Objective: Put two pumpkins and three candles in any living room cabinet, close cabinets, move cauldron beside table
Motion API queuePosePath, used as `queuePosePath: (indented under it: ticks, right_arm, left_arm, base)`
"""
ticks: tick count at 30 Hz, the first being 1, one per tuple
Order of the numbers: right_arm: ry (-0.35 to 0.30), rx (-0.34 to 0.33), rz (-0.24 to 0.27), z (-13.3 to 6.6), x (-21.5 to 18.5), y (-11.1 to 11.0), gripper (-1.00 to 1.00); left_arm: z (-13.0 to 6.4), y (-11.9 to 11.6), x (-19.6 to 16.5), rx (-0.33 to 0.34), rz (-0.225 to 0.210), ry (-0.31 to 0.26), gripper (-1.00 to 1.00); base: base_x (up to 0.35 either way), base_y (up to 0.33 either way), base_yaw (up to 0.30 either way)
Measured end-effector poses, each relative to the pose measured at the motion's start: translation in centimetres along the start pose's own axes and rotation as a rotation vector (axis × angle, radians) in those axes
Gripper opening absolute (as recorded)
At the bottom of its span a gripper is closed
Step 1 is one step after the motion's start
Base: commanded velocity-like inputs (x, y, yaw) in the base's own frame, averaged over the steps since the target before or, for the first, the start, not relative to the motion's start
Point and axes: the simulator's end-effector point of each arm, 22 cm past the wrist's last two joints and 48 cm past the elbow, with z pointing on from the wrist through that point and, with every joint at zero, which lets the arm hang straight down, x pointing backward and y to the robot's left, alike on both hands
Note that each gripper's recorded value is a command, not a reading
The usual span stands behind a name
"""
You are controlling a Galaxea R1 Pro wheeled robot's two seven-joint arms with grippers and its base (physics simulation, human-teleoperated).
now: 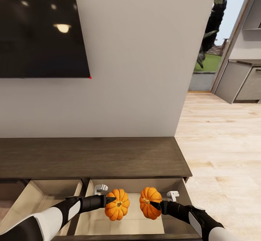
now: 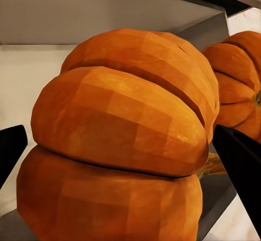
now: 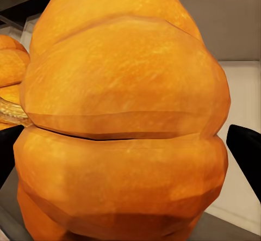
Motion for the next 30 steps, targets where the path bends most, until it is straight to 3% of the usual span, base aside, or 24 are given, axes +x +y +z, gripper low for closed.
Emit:
queuePosePath:
  ticks: [7, 30]
  right_arm:
    - [-0.001, 0.000, 0.001, 0.0, 0.0, 0.0, -1.00]
    - [0.016, 0.002, 0.017, 2.8, 4.0, -2.9, -1.00]
  left_arm:
    - [-0.3, 0.4, 0.0, -0.006, -0.001, 0.000, -1.00]
    - [2.6, 4.0, 3.5, -0.013, -0.012, 0.013, -1.00]
  base:
    - [0.000, 0.000, 0.000]
    - [0.000, 0.000, 0.000]
